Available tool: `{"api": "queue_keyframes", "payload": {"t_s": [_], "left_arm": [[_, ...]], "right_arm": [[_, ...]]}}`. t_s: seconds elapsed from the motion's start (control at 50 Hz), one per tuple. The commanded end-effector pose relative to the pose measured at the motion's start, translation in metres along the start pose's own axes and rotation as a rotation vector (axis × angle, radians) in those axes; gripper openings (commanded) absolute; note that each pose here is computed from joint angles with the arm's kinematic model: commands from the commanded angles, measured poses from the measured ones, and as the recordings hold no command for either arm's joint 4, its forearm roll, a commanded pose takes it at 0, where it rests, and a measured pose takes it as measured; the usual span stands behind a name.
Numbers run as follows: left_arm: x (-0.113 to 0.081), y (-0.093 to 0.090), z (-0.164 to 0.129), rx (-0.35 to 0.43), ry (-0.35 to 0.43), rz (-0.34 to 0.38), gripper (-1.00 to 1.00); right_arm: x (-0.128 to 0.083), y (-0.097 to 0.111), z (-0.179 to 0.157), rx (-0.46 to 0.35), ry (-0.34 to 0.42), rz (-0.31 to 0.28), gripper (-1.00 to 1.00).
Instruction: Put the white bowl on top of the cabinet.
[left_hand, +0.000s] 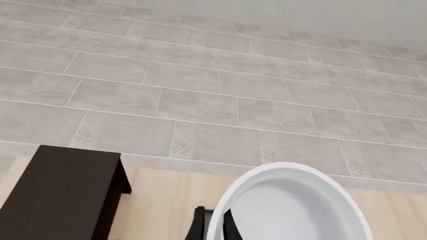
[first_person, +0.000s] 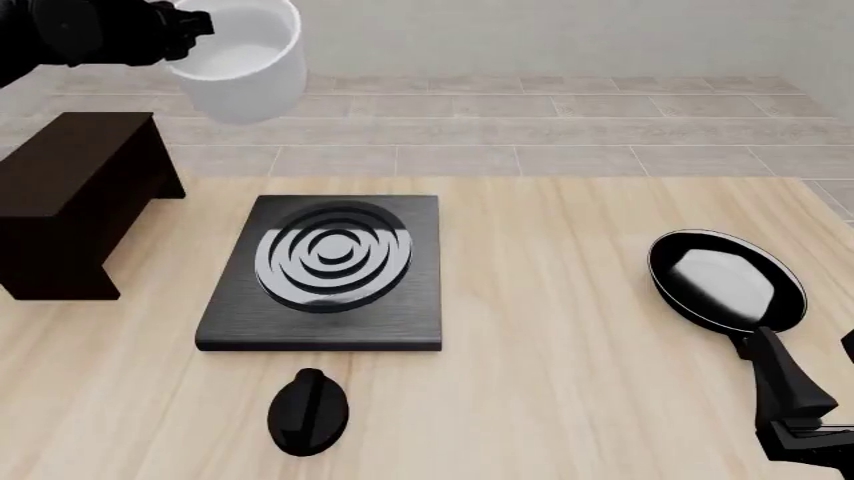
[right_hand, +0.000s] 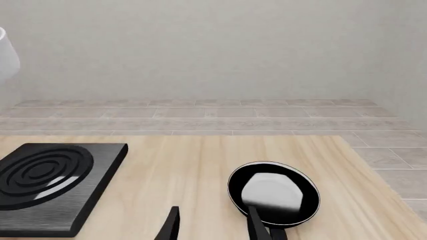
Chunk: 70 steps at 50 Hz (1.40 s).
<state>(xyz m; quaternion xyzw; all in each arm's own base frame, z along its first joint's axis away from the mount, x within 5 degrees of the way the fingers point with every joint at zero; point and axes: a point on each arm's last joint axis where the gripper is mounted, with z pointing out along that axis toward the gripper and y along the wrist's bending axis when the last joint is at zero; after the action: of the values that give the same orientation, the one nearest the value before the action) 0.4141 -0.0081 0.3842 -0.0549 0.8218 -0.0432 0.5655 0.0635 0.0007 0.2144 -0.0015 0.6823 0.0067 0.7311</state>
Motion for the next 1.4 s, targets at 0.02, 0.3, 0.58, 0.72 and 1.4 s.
{"api": "queue_keyframes", "payload": {"t_s": [0.02, 0.3, 0.58, 0.72, 1.4], "left_arm": [[-0.01, 0.013, -0.008, -0.019, -0.035, -0.036, -1.0], [-0.007, 0.031, -0.01, -0.06, -0.034, -0.04, -1.0], [-0.008, 0.05, -0.015, -0.105, -0.033, -0.037, -1.0], [-0.008, 0.058, -0.016, -0.124, -0.032, -0.033, -1.0], [-0.01, 0.101, -0.016, -0.223, -0.038, -0.057, -1.0]], "right_arm": [[0.0, 0.0, 0.0, 0.0, 0.0, 0.0, 1.0], [0.0, 0.0, 0.0, 0.0, 0.0, 0.0, 1.0], [0.0, 0.0, 0.0, 0.0, 0.0, 0.0, 1.0], [0.0, 0.0, 0.0, 0.0, 0.0, 0.0, 1.0], [0.0, 0.0, 0.0, 0.0, 0.0, 0.0, 1.0]]}}
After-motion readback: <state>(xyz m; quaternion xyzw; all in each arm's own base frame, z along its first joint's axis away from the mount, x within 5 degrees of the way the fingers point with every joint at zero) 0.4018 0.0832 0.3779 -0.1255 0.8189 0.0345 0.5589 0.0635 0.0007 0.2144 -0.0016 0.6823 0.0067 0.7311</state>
